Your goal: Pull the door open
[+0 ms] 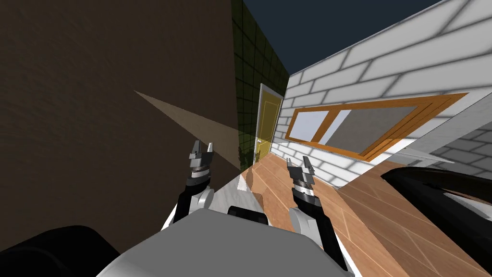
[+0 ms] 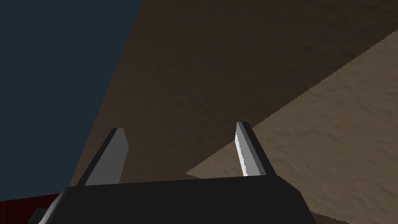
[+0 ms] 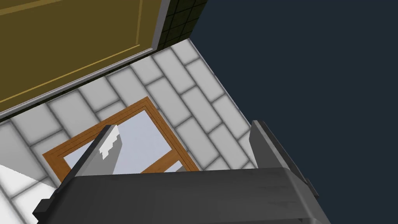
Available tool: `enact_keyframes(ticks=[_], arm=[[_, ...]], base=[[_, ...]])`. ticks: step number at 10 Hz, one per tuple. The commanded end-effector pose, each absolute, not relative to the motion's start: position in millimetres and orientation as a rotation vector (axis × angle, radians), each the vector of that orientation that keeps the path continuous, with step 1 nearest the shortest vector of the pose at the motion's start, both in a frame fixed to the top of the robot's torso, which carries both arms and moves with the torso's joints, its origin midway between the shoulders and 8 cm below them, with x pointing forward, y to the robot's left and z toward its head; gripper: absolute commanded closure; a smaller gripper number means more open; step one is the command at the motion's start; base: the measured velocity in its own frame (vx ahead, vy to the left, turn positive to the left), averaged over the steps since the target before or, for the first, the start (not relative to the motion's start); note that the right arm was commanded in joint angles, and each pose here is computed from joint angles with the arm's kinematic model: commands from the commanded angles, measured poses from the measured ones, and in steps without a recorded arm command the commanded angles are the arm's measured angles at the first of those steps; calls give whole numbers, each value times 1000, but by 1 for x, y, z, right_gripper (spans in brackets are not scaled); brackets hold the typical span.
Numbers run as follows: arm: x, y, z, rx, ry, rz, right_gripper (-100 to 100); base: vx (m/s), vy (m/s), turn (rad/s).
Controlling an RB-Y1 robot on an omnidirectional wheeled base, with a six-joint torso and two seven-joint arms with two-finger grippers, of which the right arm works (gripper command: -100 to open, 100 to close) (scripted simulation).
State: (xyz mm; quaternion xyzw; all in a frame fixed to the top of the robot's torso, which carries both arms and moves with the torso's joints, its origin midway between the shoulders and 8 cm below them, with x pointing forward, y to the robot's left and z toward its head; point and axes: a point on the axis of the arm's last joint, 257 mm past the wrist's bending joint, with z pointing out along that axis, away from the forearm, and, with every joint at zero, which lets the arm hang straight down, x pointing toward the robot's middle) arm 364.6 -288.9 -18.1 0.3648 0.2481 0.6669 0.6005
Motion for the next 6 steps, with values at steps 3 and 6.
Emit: enact_keyframes(ticks=[3, 6], arm=[[375, -295, -44, 920, 570, 1608, -100], [381, -300, -61, 971, 563, 1646, -100]], base=[[86, -76, 216], [55, -67, 175]])
